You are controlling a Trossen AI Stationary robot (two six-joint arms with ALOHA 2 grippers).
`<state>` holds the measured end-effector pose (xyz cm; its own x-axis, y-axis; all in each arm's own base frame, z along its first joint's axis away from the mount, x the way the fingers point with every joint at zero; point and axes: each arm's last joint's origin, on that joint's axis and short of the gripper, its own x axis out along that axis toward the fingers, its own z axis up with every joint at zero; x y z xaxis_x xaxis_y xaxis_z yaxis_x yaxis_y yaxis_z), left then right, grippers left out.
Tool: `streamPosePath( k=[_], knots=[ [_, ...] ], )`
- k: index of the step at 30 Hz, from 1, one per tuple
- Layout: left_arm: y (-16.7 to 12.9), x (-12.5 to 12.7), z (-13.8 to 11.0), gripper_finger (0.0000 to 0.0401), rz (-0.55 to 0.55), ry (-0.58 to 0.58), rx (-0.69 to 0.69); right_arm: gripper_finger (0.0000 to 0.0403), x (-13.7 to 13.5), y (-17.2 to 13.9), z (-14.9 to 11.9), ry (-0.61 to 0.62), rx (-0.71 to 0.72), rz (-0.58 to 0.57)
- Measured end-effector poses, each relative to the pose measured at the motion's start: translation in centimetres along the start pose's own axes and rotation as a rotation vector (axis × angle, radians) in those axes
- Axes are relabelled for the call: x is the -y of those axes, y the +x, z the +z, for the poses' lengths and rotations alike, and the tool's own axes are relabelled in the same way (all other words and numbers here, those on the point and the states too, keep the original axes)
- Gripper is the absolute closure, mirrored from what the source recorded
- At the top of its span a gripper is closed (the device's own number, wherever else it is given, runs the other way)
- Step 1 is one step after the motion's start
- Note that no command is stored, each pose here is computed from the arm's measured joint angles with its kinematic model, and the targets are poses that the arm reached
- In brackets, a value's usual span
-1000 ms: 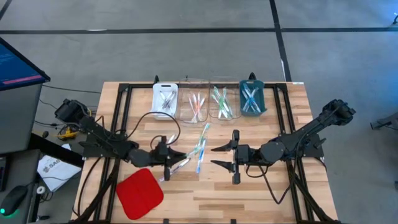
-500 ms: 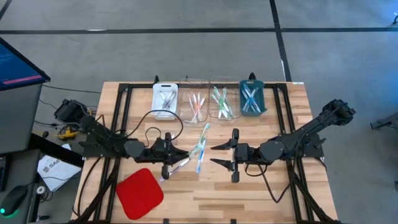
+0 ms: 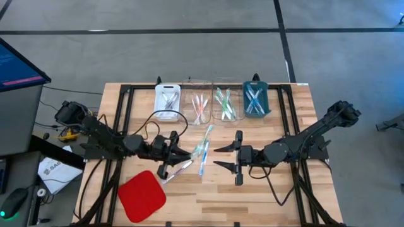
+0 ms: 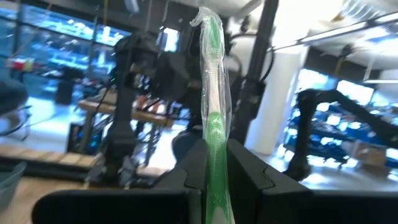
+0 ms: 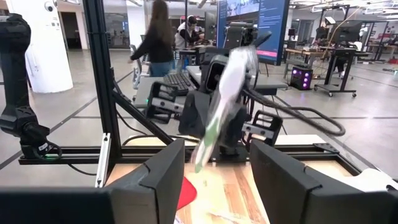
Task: Pick & Place Toothbrushes
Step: Put the green toothbrush into the right transparent bin
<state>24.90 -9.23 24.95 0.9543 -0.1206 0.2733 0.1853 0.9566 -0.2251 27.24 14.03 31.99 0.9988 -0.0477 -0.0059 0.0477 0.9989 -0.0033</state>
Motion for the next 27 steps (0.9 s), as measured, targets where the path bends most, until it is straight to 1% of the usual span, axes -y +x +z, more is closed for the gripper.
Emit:
streamPosePath(
  k=[6, 10, 15, 23, 27],
  knots=[
    [0.7, -0.8, 1.2, 0.0373, -0.112, -0.019, 0.058, 0.0219, 0.3, 0.2, 0.0, 0.005, 0.000, -0.010],
    [1.6, -0.8, 2.7, 0.0373, -0.204, -0.012, 0.097, 0.0211, 0.8, 0.5, 0.0, 0.055, 0.001, -0.032],
    [2.7, -1.0, 4.5, 0.0373, -0.262, 0.027, 0.153, 0.0201, 1.3, 0.8, -0.1, 0.102, 0.001, -0.051],
    [3.0, -2.2, 5.0, 0.0373, -0.218, 0.057, 0.170, 0.0193, 1.4, 0.8, -0.1, 0.103, 0.001, -0.053],
    [3.5, -2.8, 4.2, 0.0373, -0.133, 0.057, 0.154, 0.0193, 1.2, 1.5, -0.6, 0.082, 0.005, -0.058]
  ],
)
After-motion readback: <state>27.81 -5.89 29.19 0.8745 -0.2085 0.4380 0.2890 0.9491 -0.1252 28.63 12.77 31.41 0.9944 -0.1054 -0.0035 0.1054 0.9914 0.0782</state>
